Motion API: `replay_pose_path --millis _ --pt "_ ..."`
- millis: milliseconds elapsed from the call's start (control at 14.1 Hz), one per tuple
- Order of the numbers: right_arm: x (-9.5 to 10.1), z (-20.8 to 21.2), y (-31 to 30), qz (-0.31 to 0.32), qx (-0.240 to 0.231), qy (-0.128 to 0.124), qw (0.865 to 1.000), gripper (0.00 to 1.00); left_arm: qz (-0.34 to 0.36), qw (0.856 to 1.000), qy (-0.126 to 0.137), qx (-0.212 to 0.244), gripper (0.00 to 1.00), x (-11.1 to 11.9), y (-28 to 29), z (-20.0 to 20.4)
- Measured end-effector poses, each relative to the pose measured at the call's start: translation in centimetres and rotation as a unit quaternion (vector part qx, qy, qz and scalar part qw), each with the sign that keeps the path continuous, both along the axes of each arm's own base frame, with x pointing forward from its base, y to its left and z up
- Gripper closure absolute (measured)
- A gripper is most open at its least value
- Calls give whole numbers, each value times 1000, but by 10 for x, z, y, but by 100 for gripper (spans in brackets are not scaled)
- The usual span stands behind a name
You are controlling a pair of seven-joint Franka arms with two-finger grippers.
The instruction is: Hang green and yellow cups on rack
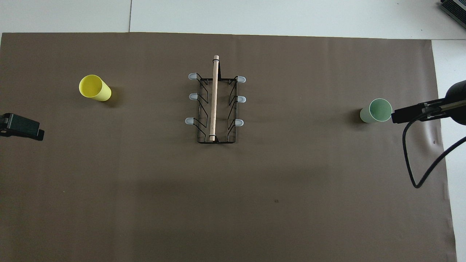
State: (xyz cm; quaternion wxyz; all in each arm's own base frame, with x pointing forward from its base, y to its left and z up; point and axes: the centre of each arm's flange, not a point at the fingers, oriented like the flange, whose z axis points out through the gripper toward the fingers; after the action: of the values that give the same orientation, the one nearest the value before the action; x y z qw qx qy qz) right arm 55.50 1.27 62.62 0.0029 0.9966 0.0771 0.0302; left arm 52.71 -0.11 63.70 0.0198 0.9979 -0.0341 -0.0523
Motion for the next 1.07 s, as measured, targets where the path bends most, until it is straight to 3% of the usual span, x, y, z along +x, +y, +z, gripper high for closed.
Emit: replay_pose_path --millis 285,498,712,854,1067 --pt "23 -37 13 77 -72 11 994 0 65 998 24 -5 0 -2 28 -20" --pt "38 -61 13 163 -117 35 979 0 145 987 63 10 0 25 31 -66" --pt "50 -93 45 278 -181 74 940 0 258 963 75 18 0 81 45 -130" --pt "55 -105 57 342 -220 97 908 0 330 941 78 -7 0 107 71 -167" --pt "56 -108 77 433 -305 129 838 0 456 880 104 -84 0 134 116 -210"
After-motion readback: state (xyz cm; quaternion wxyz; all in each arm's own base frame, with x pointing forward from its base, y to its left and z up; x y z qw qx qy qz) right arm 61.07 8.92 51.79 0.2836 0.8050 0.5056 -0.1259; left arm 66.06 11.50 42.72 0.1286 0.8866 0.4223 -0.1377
